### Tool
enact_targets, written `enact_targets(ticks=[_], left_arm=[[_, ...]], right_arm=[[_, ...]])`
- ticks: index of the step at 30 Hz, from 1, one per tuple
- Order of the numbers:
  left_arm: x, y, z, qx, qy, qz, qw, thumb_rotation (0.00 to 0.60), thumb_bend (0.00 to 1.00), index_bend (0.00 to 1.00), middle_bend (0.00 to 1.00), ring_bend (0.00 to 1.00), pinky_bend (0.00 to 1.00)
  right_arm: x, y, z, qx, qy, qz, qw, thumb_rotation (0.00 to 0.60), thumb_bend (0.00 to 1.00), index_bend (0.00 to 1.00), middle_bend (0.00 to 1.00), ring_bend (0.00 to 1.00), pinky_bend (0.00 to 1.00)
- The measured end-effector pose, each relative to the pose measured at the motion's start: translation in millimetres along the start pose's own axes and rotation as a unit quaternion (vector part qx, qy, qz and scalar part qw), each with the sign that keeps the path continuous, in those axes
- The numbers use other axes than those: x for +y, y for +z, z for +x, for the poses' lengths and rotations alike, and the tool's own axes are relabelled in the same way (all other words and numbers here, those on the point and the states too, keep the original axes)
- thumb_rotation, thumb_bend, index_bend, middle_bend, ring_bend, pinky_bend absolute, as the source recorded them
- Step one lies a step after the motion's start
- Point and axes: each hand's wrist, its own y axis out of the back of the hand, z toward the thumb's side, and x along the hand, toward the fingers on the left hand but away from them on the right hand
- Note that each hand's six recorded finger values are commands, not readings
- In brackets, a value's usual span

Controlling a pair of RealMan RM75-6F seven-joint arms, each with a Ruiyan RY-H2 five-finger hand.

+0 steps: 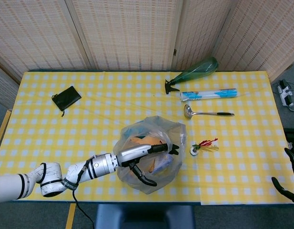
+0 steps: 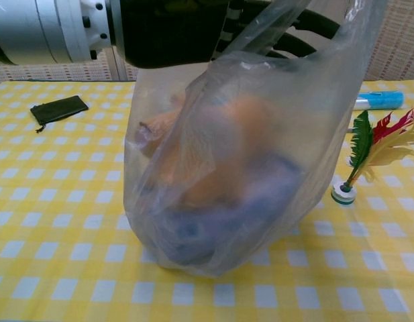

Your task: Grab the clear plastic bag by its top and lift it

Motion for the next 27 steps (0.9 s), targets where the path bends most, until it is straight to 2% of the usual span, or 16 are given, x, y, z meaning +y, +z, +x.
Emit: enact_targets(ticks=[3, 7, 9, 14, 20, 27], left_arm=[[0.8, 1.3, 2.6, -0.002, -0.004, -0.023, 0.9997, 0.372, 0.1, 0.05, 0.21, 0.19, 0.15], [-0.2, 6.7, 7.9, -0.009, -0.017, -0.052, 0.9985, 0.261, 0.1, 0.05, 0.27, 0.2, 0.11], [-1.4, 9.5, 11.0, -0.013, -0.026, -0.069, 0.9972, 0.242, 0.1, 0.05, 0.27, 0.2, 0.11], [-3.3, 10.0, 19.7, -0.013, -0.046, -0.105, 0.9933, 0.231, 0.1, 0.04, 0.28, 0.2, 0.11], [-4.5, 2.2, 33.1, -0.01, -0.066, -0.125, 0.9899, 0.228, 0.1, 0.04, 0.28, 0.2, 0.11], [-4.4, 5.8, 42.2, -0.026, -0.087, -0.174, 0.9806, 0.227, 0.1, 0.05, 0.28, 0.21, 0.15]], right_arm=[[-0.5, -1.0, -1.7, -0.004, 0.001, 0.0, 1.0, 0.6, 0.31, 0.0, 0.0, 0.0, 0.0], [2.0, -3.9, -3.1, -0.011, -0.005, -0.001, 0.9999, 0.6, 0.31, 0.0, 0.0, 0.0, 0.0], [2.8, -4.7, -3.1, -0.012, -0.006, -0.003, 0.9999, 0.6, 0.31, 0.0, 0.0, 0.0, 0.0], [4.2, -6.7, -4.0, -0.013, -0.008, -0.006, 0.9999, 0.6, 0.31, 0.0, 0.0, 0.0, 0.0], [5.4, -11.3, -7.0, -0.019, -0.009, -0.009, 0.9997, 0.6, 0.31, 0.0, 0.0, 0.0, 0.0], [6.7, -18.0, -6.9, -0.03, -0.009, -0.009, 0.9995, 0.6, 0.31, 0.0, 0.0, 0.0, 0.0]])
